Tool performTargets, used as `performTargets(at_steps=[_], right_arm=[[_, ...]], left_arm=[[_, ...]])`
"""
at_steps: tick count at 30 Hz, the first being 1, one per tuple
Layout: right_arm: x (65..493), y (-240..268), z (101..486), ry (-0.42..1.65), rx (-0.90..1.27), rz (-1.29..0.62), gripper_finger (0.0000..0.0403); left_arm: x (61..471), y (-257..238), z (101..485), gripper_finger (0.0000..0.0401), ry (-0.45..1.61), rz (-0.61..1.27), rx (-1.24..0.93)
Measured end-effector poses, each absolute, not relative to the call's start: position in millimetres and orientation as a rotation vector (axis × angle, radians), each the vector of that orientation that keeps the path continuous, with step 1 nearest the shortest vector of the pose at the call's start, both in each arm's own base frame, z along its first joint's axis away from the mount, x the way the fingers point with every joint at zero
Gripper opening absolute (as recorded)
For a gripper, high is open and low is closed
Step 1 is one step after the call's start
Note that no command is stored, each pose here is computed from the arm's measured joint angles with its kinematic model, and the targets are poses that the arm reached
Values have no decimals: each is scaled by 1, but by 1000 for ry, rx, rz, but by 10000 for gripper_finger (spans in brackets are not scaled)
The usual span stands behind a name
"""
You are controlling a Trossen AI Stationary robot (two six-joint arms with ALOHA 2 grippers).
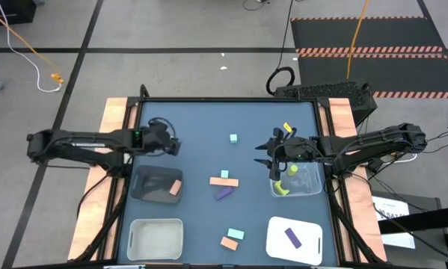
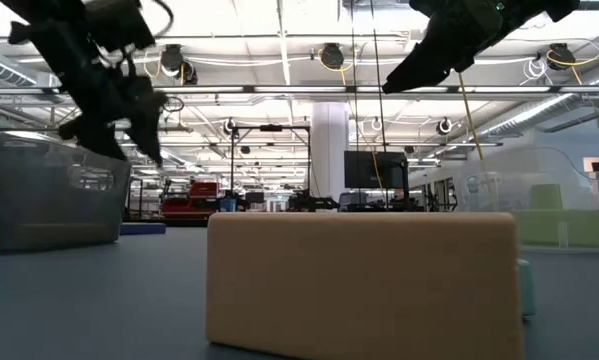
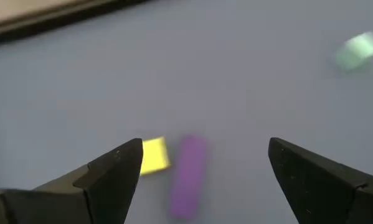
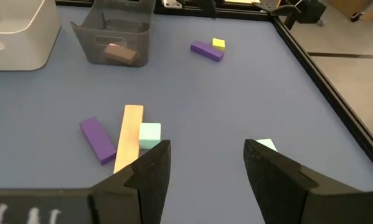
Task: Sort & place blocks by color
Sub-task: Put the top violet block into the white bin
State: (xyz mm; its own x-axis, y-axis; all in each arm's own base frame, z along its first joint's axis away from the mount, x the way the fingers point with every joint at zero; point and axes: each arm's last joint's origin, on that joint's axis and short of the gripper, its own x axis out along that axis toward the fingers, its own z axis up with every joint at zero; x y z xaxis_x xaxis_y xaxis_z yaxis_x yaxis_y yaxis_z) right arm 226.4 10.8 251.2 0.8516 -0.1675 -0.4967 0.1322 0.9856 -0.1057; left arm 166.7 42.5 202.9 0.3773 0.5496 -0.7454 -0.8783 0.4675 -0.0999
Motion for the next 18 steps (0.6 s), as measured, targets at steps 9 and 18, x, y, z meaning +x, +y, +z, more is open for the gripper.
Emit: performTargets(at_steps=[9,18], right_arm=[[226,11,251,529,-70,-157,192],[226,11,251,529,-70,-157,192]], left_arm=[[184,48,164,347,960,1012,-530],[190,57,140,346,1091,1026,-621]])
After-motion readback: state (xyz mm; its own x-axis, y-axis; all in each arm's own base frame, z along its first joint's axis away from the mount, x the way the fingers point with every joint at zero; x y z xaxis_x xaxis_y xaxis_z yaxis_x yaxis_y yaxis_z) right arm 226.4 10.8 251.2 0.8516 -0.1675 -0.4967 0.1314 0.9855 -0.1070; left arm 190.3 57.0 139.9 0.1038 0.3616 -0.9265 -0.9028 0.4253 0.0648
